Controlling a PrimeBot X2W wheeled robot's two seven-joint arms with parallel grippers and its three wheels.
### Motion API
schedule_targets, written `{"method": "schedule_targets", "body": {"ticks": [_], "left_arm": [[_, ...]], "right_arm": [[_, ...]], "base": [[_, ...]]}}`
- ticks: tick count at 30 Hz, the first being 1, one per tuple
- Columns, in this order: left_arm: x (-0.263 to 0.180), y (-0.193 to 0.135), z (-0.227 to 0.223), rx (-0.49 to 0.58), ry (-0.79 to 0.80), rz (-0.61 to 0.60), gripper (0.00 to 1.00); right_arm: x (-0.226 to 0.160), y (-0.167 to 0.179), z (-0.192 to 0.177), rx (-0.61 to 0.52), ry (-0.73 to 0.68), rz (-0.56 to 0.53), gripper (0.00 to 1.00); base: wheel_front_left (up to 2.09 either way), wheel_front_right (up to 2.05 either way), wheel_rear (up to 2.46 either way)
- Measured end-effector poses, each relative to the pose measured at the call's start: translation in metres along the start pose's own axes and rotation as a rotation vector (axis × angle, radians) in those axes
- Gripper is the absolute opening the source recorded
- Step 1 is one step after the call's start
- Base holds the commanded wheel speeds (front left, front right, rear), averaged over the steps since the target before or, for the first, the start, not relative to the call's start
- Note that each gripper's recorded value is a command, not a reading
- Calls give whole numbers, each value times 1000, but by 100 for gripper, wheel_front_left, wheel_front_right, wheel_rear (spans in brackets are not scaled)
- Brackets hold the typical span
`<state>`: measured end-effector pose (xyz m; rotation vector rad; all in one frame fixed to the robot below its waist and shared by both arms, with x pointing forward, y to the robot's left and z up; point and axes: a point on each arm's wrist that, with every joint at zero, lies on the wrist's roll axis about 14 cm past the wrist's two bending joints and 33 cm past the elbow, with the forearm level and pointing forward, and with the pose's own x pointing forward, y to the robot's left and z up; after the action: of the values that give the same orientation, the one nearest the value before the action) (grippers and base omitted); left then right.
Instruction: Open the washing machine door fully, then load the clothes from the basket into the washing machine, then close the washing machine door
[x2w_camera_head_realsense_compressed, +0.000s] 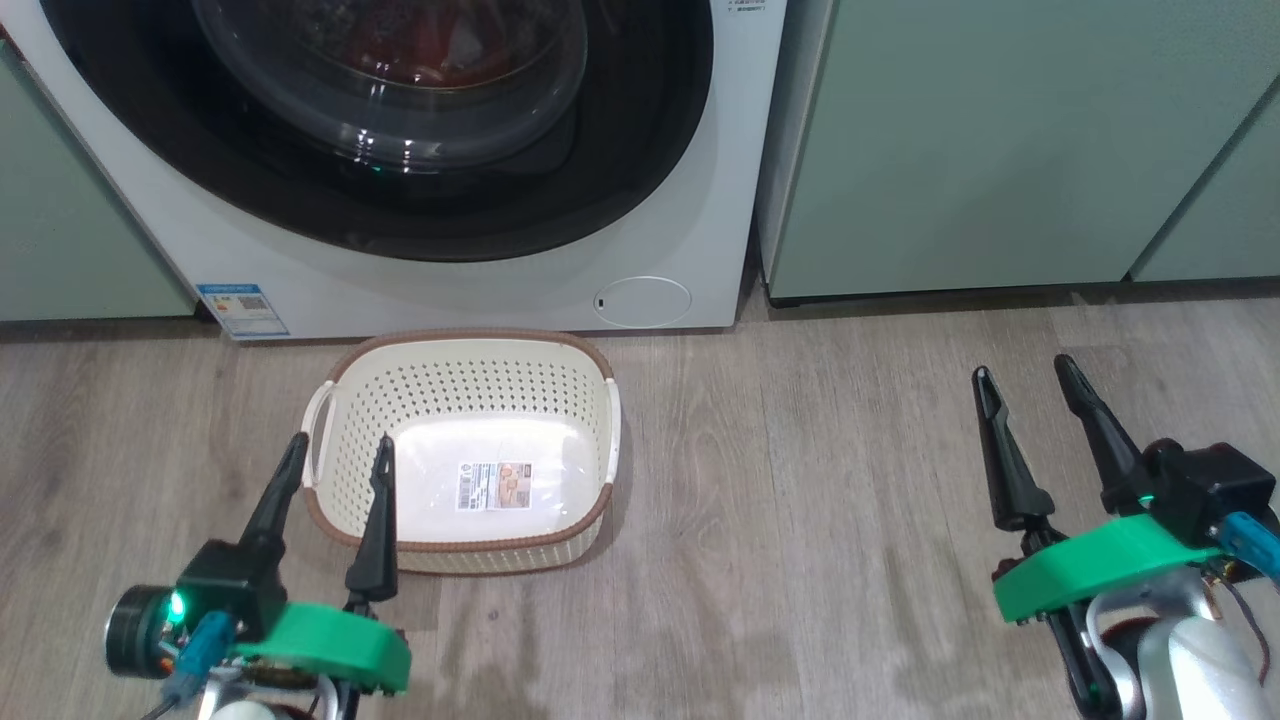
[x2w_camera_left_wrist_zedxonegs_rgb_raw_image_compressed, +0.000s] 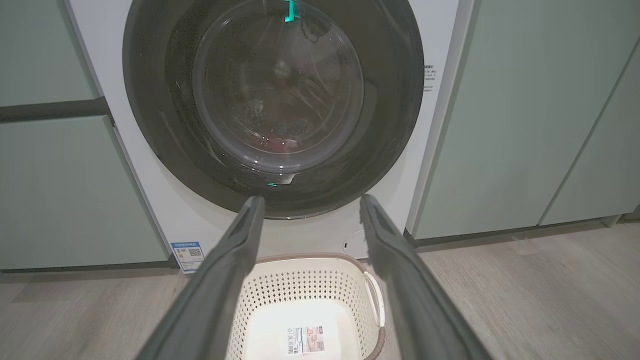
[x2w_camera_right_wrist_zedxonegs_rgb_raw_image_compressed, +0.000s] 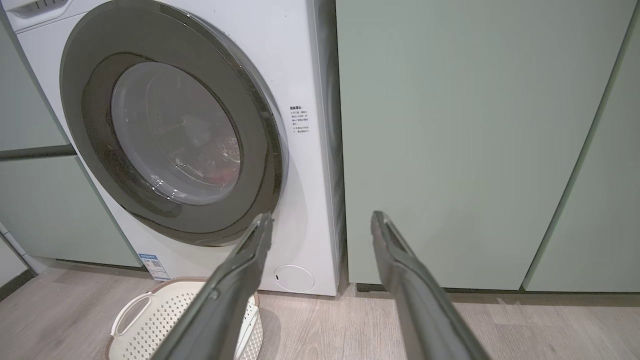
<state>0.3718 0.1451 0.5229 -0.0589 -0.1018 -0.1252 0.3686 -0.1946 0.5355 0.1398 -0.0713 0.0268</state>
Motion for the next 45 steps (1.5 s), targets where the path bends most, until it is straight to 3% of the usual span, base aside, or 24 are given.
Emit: {"method": "schedule_targets", "body": {"ticks": [12,13,17,45], "left_arm": [[1,3,-1,-3,3,17,100],[-4,1,-15,-7,46,18,0],[-15,2,-33,-40,111,33,0],[-18,17,-48,-352,183,118,0]], "right_arm": [[0,-1,1,0,0,-3,100],[-3,-2,-12,5,41,-8,0],[-13,-5,-33,37,103,-21,0],[-13,-6,-41,354,114,-54,0]], "base": [[0,0,0],[0,0,0],[0,0,0],[0,0,0]]}}
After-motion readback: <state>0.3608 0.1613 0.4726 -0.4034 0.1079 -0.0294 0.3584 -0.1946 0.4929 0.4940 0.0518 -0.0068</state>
